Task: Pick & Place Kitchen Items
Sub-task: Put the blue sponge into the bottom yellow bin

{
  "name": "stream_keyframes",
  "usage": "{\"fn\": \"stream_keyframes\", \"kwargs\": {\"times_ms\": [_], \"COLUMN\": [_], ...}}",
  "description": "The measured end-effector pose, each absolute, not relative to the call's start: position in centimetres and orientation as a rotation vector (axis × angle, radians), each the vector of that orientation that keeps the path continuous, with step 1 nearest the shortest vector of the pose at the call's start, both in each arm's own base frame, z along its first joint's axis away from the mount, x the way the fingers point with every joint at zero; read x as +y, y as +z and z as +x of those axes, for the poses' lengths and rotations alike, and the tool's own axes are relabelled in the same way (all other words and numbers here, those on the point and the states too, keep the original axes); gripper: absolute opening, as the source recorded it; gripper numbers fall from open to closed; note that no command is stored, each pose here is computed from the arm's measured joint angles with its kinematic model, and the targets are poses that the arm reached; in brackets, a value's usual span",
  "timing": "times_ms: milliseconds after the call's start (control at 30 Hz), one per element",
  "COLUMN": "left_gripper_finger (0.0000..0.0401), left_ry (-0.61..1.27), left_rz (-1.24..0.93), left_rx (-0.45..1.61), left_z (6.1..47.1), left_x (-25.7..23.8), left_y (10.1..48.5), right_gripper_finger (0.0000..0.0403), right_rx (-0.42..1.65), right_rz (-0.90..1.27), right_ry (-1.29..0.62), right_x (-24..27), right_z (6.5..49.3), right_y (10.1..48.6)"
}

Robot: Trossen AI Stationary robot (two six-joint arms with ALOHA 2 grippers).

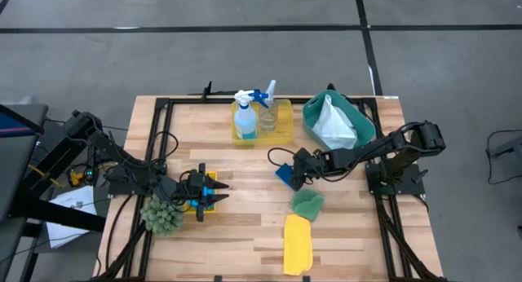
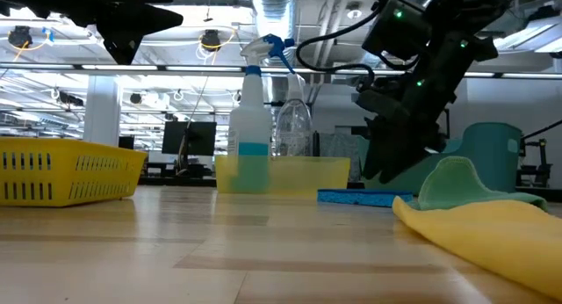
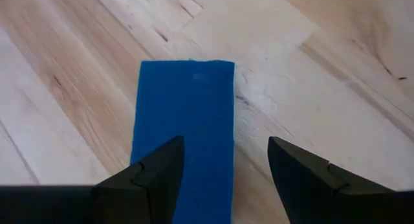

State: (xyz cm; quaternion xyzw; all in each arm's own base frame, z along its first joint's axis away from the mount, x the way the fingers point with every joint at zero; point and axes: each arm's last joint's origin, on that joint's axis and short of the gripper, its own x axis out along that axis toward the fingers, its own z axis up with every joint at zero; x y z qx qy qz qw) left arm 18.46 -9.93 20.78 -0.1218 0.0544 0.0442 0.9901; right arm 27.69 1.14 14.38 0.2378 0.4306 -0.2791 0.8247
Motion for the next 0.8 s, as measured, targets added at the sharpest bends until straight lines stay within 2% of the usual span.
{"fn": "stream_keyframes", "kwargs": {"times_ms": [800], "left_gripper_finger": [0.014], "left_ry": [0.088], "left_rz": [-0.249], "left_rx": [0.103], "left_z": [18.47], "left_x": [-9.93], "left_y": [20.84], "right_gripper_finger": [0.0214], "right_rx": [0.975], "right_rz": [0.54], "right_ry": [-0.549], "right_x": [1.53], "right_z": [27.81], "right_y": [13.4]}}
